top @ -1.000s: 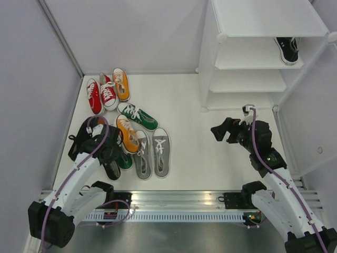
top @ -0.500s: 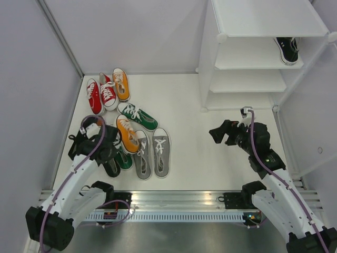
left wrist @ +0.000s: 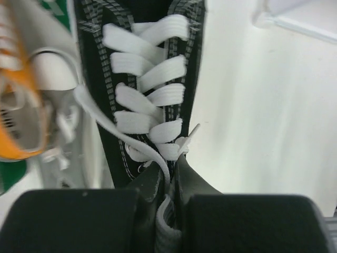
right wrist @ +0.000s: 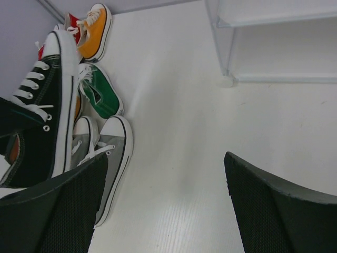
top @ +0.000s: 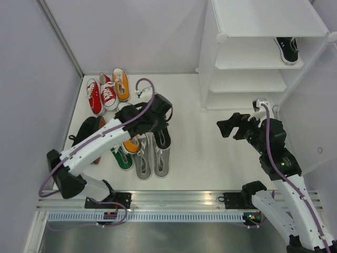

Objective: Place and organize the shoes in the shoe cabinet

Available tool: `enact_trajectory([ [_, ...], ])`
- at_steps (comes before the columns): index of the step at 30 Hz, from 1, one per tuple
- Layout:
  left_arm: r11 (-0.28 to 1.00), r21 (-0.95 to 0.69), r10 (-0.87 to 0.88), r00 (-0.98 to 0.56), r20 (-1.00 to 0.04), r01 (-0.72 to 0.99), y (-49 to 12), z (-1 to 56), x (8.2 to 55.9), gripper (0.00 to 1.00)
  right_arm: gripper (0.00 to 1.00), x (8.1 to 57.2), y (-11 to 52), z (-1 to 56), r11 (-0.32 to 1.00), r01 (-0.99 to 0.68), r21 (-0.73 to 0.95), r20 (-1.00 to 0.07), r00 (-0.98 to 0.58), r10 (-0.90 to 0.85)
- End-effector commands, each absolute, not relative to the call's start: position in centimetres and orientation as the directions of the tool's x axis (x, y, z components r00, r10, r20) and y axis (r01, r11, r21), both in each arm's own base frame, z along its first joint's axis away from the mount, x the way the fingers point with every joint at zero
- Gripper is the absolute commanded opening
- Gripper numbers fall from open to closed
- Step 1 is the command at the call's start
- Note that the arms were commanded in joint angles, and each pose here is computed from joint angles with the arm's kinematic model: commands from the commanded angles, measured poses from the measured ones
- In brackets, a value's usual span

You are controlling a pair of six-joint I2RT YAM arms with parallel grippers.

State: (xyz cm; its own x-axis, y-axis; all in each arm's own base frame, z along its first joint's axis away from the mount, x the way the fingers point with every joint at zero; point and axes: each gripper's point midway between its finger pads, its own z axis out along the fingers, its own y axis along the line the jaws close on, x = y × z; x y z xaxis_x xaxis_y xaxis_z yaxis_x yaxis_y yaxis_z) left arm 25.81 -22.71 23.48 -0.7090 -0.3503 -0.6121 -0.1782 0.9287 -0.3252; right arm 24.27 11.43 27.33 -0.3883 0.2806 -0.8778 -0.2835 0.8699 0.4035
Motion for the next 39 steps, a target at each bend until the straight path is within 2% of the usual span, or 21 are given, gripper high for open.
enact_trajectory([
  [1,0.908,-0.385,-0.391,-0.662,-0.640,-0.164,-28.5,24.9,27.8,0.02,0.94,23.7,9.6,28.2,0.909,-0.217,0.356,-0.894,-0.363,0.264],
  [2,0.902,-0.404,-0.399,-0.656,-0.640,-0.154,-29.9,25.5,28.2,0.02,0.94,23.5,9.2,28.0,0.915,-0.200,0.350,-0.895,-0.362,0.263],
  [3,0.913,-0.377,-0.374,-0.681,-0.629,-0.154,-32.1,23.3,28.4,0.02,0.94,23.4,9.1,27.9,0.917,-0.195,0.348,-0.894,-0.363,0.263],
  [6,0.897,-0.427,-0.371,-0.721,-0.586,-0.114,-36.9,21.7,28.6,0.02,0.94,23.1,9.0,27.1,0.917,-0.180,0.356,-0.883,-0.387,0.267],
  [9,0.892,-0.445,-0.341,-0.766,-0.545,-0.081,-41.5,18.0,29.0,0.03,0.94,22.7,8.7,26.0,0.920,-0.161,0.357,-0.874,-0.405,0.268],
  [10,0.906,-0.415,-0.309,-0.799,-0.517,-0.082,-42.8,14.9,29.0,0.03,0.93,22.6,8.7,25.7,0.921,-0.155,0.357,-0.871,-0.411,0.269],
  [13,0.910,-0.408,-0.287,-0.829,-0.481,-0.078,-45.0,12.0,29.2,0.11,0.93,22.3,8.6,24.1,0.925,-0.140,0.353,-0.853,-0.454,0.257],
  [14,0.905,-0.419,-0.285,-0.830,-0.479,-0.070,-45.7,12.1,29.4,0.21,0.93,22.2,8.6,23.7,0.926,-0.137,0.352,-0.848,-0.464,0.254],
  [16,0.905,-0.423,-0.264,-0.843,-0.469,-0.048,-46.3,12.0,29.0,0.32,0.93,21.9,8.8,23.1,0.924,-0.138,0.356,-0.837,-0.486,0.250],
  [17,0.901,-0.433,-0.262,-0.838,-0.479,-0.034,-46.3,12.9,28.9,0.56,0.93,21.8,8.9,22.5,0.923,-0.139,0.357,-0.831,-0.500,0.246],
  [19,0.908,-0.418,-0.249,-0.810,-0.532,-0.005,-45.7,14.2,29.3,0.77,0.92,21.7,9.3,21.9,0.919,-0.156,0.362,-0.820,-0.522,0.234],
  [20,0.915,-0.403,-0.241,-0.802,-0.547,-0.001,-45.0,14.4,29.3,0.91,0.92,21.6,9.9,21.1,0.912,-0.177,0.370,-0.807,-0.548,0.221],
  [22,0.920,-0.391,-0.246,-0.754,-0.609,0.016,-43.3,17.0,29.8,0.99,0.91,21.6,10.2,20.2,0.908,-0.178,0.379,-0.789,-0.576,0.216],
  [29,0.930,-0.368,-0.260,-0.716,-0.648,-0.004,-35.6,19.6,31.3,1.00,0.89,22.7,12.0,16.8,0.896,-0.161,0.413,-0.735,-0.640,0.224],
  [34,0.926,-0.378,-0.270,-0.710,-0.650,-0.005,-30.8,21.4,32.6,0.98,0.89,23.1,14.9,15.8,0.925,-0.172,0.340,-0.756,-0.634,0.160],
  [39,0.932,-0.358,-0.289,-0.724,-0.626,-0.062,-23.4,20.3,33.1,0.95,0.86,22.5,19.3,15.2,0.935,-0.187,0.301,-0.776,-0.618,0.126],
])
